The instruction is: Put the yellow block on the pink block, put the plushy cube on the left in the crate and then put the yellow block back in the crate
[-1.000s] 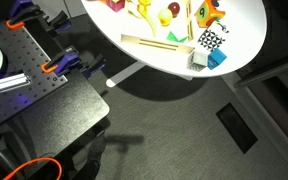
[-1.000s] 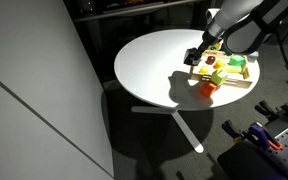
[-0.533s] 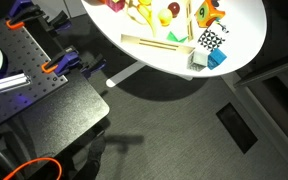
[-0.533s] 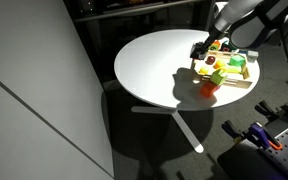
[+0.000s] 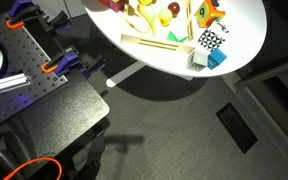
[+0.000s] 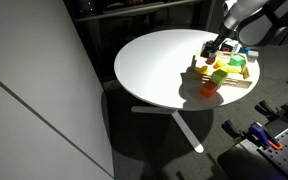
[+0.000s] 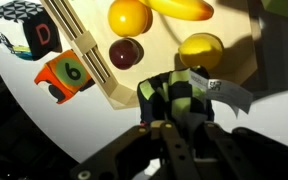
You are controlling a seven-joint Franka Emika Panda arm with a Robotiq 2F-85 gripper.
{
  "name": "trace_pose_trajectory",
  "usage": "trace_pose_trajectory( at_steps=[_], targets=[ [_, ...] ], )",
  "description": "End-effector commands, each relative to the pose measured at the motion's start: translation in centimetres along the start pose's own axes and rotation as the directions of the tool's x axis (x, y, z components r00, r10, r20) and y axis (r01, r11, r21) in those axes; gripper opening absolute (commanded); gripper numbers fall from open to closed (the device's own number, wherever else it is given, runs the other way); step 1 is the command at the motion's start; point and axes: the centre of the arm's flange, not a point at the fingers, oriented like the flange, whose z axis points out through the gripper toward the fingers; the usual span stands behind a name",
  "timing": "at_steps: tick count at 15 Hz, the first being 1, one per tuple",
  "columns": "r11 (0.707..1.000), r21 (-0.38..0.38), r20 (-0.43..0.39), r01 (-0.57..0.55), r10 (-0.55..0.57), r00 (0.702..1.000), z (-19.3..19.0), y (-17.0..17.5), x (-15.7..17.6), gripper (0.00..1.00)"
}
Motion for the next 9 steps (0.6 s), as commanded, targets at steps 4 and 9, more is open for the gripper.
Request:
trace_pose_trajectory(
  at_steps=[4,9],
  targets=[
    [0.998,0.062,0.106,-0.007,0.001,0.994,-2.6,-0.3,-3.7,0.07],
    [0.997,0.077,0.151,-0.03,0.018,0.988,-2.8,0.0,-5.3,0.06]
  ],
)
